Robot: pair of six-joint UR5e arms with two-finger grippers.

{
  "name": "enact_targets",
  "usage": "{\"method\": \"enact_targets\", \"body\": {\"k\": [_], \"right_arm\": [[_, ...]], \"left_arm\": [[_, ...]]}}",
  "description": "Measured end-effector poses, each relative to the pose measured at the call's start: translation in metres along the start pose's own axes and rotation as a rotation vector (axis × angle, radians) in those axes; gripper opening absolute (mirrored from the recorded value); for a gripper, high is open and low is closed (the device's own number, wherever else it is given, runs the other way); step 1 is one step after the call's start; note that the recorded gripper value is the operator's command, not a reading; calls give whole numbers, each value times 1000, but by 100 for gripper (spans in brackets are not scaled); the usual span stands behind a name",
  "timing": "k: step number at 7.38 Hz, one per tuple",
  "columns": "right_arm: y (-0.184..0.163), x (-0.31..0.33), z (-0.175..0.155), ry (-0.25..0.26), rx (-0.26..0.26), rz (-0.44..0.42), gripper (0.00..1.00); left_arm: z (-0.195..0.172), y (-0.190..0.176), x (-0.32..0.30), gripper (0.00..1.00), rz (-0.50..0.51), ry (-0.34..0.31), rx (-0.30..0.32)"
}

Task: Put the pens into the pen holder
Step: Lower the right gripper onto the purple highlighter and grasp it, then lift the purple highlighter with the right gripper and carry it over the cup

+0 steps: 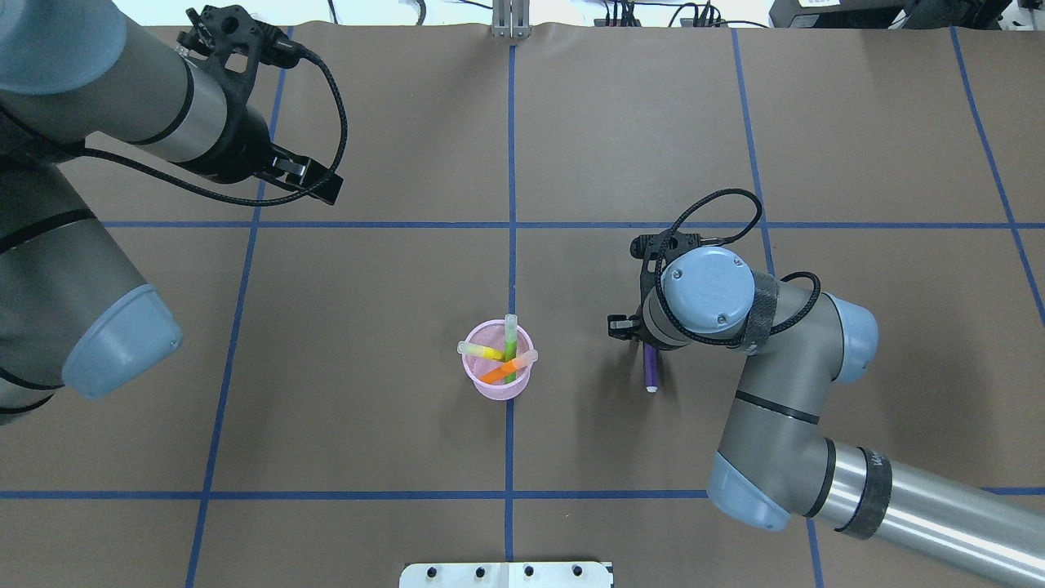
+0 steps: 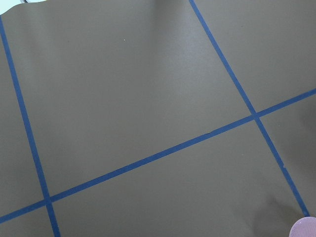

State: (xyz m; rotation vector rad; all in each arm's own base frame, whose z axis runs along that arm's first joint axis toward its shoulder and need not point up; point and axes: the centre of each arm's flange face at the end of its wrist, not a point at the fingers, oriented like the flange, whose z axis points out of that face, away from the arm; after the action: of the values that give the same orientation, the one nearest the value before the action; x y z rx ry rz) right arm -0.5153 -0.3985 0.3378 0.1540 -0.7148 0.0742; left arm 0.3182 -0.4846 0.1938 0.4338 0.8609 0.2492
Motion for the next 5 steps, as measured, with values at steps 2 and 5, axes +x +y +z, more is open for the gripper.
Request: {"method": "enact_targets", "body": {"k": [2,5], "right_arm": [[0,0,2,2,-4,1,19],[0,-1,0,-2,-4,7,0]], "left_arm": [[0,0,0,100,0,0,-1],[1,0,0,100,-1,0,-2]]}}
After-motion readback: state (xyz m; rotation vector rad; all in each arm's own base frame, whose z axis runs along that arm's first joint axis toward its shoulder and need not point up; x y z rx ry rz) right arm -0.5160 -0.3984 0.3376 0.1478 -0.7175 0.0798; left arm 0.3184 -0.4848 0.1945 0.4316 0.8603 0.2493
